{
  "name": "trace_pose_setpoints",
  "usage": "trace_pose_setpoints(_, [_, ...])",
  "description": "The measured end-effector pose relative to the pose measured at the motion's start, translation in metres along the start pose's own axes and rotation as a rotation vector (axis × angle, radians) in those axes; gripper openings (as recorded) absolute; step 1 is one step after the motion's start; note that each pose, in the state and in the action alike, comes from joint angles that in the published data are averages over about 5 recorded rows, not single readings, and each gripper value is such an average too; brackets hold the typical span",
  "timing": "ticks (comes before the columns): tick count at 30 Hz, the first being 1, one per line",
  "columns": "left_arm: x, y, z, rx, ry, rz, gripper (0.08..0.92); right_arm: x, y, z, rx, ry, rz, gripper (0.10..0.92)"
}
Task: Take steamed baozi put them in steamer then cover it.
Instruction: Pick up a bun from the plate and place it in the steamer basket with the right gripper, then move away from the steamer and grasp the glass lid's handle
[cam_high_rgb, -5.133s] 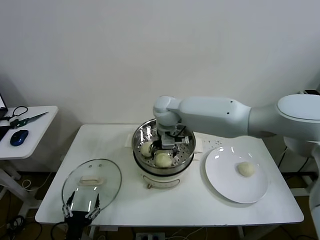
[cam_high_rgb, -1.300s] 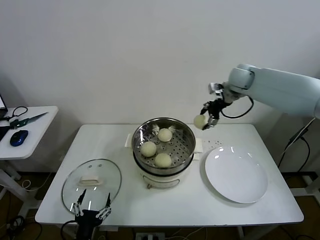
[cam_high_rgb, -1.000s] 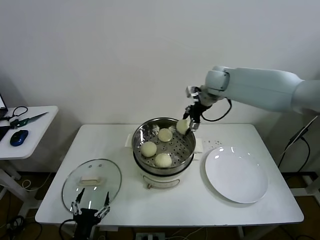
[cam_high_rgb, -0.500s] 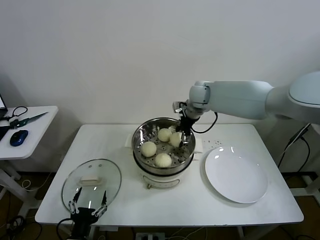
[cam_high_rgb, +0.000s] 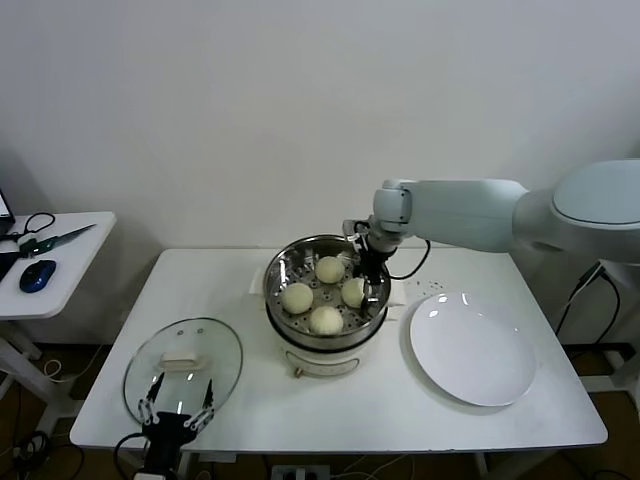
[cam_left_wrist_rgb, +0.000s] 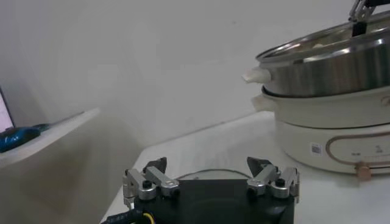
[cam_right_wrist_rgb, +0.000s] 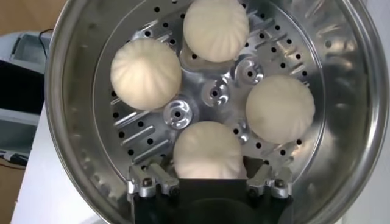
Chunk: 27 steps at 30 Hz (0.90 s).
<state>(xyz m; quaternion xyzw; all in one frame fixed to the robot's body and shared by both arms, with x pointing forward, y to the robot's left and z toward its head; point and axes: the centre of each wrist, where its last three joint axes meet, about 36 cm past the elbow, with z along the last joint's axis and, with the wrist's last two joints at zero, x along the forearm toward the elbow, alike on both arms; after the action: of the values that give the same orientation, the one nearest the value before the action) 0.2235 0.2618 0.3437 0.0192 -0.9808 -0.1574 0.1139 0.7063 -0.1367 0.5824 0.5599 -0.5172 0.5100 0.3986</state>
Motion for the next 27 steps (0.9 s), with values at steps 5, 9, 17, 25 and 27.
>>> trace_pose_setpoints(5, [-0.003,0.000,-0.002,-0.005,-0.007,-0.003,0.823,0.005,0.001,0.000,0.010,-0.006,-0.006,0.822])
trace_pose_setpoints(9, [-0.005,0.000,-0.002,-0.007,-0.011,-0.005,0.823,0.015,0.000,0.003,0.013,-0.018,0.002,0.823])
trace_pose_setpoints(17, [-0.005,0.001,-0.004,-0.015,-0.014,-0.004,0.823,0.048,0.001,0.021,-0.002,-0.092,0.067,0.823])
trace_pose_setpoints(25, [-0.007,0.004,-0.006,-0.031,-0.022,-0.017,0.823,0.068,0.019,0.059,-0.025,-0.270,0.218,0.823])
trace_pose_setpoints(27, [-0.007,0.006,-0.007,-0.034,-0.029,-0.020,0.823,0.067,0.028,0.073,-0.041,-0.328,0.266,0.823])
